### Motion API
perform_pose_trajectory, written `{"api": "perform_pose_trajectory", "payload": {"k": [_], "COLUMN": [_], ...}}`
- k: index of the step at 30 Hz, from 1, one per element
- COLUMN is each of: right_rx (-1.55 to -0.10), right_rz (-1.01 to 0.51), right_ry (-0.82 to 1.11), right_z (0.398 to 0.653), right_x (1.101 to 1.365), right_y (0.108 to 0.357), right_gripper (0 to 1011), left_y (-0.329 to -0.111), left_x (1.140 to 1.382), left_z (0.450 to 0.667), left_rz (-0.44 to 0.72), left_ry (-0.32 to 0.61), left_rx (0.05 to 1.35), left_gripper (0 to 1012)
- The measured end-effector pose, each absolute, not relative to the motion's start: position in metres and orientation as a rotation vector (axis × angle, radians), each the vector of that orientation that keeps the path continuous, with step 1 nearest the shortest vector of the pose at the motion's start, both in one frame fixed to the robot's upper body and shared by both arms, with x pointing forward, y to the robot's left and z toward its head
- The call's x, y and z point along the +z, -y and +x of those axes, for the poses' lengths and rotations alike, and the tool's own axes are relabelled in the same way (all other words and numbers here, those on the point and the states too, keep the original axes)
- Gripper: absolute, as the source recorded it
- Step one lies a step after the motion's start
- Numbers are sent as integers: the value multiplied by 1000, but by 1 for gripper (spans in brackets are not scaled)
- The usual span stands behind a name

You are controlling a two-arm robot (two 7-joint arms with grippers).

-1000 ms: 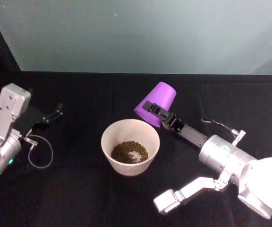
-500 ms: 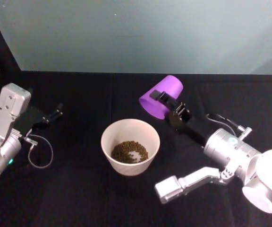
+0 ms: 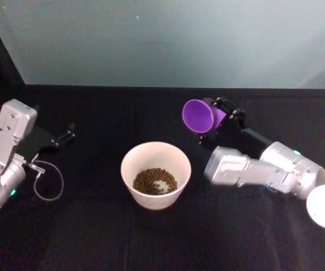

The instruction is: Pick up the cup and pour the mung beans from the cup into the bowl.

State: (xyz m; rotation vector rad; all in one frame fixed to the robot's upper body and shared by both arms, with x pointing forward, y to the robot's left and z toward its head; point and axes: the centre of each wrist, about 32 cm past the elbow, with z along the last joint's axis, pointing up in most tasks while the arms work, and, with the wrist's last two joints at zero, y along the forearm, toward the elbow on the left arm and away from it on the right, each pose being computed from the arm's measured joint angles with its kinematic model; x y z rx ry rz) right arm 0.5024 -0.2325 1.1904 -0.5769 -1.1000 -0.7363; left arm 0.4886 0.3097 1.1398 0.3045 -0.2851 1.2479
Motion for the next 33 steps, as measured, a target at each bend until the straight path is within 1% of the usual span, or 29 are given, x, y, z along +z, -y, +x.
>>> {"api": "perform_pose_trajectory", "payload": {"k": [1,3,4,10,20,27,33], "right_rx": [-753,-762,-773,-803,-816,-817,-817], "right_rz": [-531,-488,-442,-322,-194,-158,-160], "right_ry": [989,885,776,428,202,159,161], "right_z": [505,508,512,523,527,527,527], "right_x": [1191,1192,1192,1191,1189,1188,1188], "right_y": [236,239,242,254,263,265,264], "right_gripper": [729,729,729,729,729,729,729], "left_y": [-310,-310,-310,-310,-310,-310,-310], "left_x": [1140,1140,1140,1140,1140,1140,1140], "left_z": [489,489,489,489,489,489,489], "left_rz": [304,304,304,305,305,305,304], "left_ry": [285,285,285,285,285,285,285], "left_rx": [1248,1248,1248,1248,1248,1248,1248], "left_gripper": [1000,1000,1000,1000,1000,1000,1000]}}
